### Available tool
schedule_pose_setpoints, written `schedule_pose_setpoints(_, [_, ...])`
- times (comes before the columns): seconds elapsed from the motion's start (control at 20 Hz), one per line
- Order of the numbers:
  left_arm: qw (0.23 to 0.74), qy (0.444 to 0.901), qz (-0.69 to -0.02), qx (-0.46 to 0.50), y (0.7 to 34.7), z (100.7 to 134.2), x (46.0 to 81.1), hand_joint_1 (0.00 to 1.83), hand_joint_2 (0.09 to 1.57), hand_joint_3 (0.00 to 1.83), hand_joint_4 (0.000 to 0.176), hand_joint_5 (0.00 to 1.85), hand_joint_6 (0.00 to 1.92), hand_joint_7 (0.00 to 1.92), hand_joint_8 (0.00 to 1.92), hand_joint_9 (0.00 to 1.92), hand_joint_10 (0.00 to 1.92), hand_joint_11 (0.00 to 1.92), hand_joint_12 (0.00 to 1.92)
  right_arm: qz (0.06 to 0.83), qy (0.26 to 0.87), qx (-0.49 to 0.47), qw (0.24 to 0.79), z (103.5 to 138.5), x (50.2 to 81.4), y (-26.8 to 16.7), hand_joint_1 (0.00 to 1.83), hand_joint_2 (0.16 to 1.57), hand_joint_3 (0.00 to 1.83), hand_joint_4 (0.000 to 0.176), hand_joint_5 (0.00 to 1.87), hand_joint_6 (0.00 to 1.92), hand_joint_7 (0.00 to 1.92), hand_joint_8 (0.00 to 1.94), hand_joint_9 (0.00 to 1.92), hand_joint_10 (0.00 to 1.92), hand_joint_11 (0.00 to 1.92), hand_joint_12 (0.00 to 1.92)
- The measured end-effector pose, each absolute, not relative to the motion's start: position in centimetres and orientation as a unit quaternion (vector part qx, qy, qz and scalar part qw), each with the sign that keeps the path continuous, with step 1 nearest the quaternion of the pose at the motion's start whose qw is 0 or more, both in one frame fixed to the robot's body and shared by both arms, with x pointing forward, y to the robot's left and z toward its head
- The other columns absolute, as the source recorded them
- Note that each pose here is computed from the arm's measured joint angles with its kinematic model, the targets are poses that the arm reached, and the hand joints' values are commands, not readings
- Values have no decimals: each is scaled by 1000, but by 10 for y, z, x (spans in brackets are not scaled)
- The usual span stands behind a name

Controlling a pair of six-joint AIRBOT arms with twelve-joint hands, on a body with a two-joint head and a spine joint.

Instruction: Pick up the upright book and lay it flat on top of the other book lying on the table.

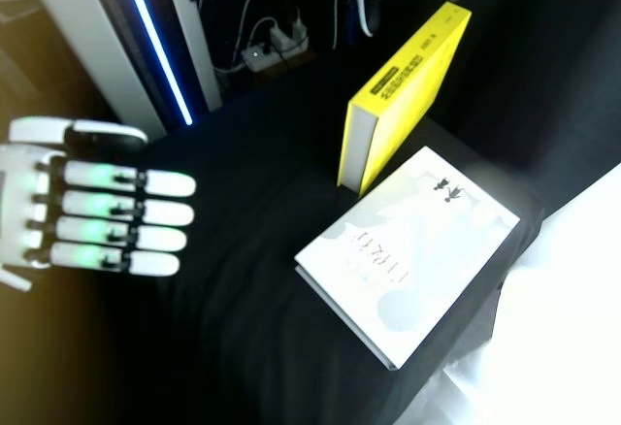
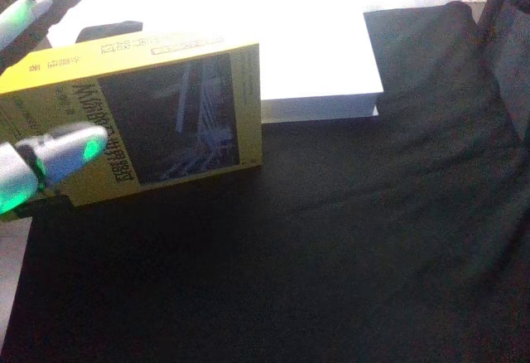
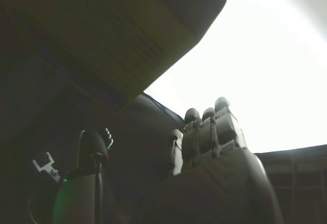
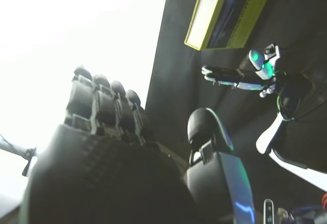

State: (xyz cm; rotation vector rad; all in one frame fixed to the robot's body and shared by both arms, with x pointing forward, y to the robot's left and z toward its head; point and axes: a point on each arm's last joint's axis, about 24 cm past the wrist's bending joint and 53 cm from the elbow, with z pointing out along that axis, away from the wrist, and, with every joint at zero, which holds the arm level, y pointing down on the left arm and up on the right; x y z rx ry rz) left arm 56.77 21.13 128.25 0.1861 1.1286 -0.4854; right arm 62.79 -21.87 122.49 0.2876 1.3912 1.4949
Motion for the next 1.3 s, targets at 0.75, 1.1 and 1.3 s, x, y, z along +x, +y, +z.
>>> schedule_pose_setpoints(0.75, [814,559,-157,17,266,1275,578,488,1125,0,133,0,0,0,0,0,0,0,0,625,579,123,510,1224,626,-216,106,1371,39,0,0,0,0,0,0,0,0,0])
schedule_pose_setpoints(1.1, [806,582,-110,-22,298,1261,581,498,1069,0,154,0,0,0,0,0,0,0,0,626,579,123,508,1223,626,-215,134,1374,28,0,0,0,0,0,0,0,0,0])
schedule_pose_setpoints(1.3, [802,587,-110,-21,300,1255,586,469,1008,0,176,0,0,0,0,0,0,0,0,626,579,125,507,1222,626,-214,137,1354,12,0,0,0,0,0,0,0,0,0])
